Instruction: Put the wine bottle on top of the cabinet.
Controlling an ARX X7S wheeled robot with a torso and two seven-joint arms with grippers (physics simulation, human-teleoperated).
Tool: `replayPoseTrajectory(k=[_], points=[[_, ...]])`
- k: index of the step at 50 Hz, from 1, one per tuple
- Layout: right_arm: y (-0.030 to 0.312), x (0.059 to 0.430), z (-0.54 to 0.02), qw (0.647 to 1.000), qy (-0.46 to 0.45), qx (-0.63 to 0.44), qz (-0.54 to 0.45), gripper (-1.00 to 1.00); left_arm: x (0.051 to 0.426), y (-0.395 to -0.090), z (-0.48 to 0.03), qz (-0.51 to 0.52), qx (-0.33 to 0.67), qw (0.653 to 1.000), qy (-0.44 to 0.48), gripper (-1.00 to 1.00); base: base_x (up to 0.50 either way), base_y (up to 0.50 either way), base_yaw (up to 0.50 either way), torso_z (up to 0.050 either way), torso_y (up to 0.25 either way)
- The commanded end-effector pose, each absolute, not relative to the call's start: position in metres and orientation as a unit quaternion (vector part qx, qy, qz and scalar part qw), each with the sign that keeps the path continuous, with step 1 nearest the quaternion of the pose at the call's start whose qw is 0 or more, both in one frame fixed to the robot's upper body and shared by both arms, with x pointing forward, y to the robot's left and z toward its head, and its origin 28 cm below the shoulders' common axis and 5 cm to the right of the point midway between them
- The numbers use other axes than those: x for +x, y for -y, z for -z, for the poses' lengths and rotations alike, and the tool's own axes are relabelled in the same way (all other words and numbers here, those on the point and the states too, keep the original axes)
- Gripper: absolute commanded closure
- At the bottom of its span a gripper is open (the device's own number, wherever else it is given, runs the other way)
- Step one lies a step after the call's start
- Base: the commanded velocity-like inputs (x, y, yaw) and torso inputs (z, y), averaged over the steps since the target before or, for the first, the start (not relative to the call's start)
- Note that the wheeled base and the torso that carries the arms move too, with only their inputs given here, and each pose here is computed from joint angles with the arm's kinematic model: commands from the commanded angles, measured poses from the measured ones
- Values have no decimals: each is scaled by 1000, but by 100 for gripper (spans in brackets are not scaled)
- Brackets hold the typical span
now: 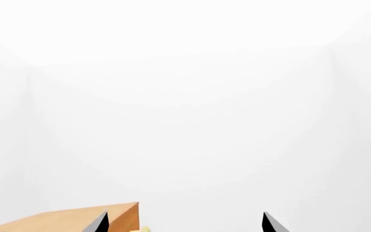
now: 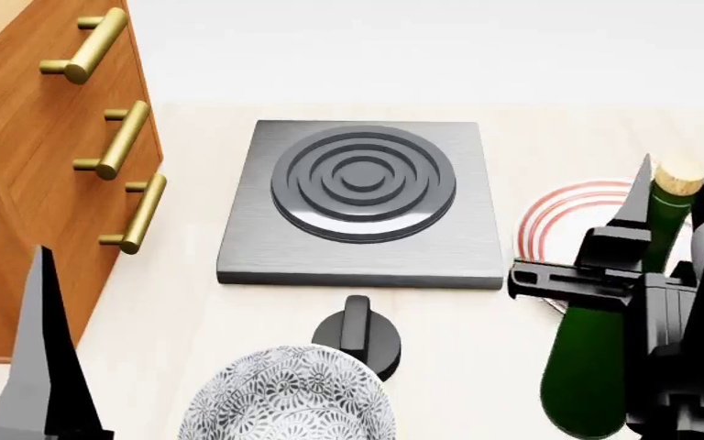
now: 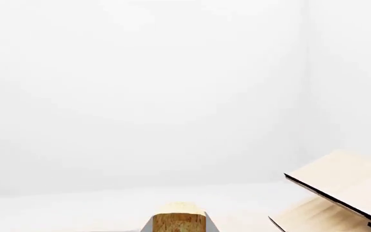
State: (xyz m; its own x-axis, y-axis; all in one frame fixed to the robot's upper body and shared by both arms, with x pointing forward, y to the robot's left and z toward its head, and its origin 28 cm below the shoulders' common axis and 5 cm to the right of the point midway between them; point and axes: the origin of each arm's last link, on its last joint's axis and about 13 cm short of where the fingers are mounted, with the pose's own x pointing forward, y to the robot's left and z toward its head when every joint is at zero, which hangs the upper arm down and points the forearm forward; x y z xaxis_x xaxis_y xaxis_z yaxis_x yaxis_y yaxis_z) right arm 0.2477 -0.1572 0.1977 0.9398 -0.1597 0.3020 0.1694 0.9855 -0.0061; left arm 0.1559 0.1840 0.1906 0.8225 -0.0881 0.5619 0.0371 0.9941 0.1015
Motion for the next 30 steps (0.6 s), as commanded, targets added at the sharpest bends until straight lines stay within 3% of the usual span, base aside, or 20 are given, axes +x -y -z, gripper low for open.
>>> replayPoseTrajectory(k=[1,21,30], points=[[143,251,-227,980,192,-38,28,100,156,-185,-191,43,36,953,299,-100,0,0,0,0,0],[117,252,-252,976,203,-4,-74,100,153,-176,-187,80,32,955,282,-100,0,0,0,0,1],[109,255,-258,975,197,32,-101,100,155,-164,-174,165,-4,958,236,-100,0,0,0,0,1]])
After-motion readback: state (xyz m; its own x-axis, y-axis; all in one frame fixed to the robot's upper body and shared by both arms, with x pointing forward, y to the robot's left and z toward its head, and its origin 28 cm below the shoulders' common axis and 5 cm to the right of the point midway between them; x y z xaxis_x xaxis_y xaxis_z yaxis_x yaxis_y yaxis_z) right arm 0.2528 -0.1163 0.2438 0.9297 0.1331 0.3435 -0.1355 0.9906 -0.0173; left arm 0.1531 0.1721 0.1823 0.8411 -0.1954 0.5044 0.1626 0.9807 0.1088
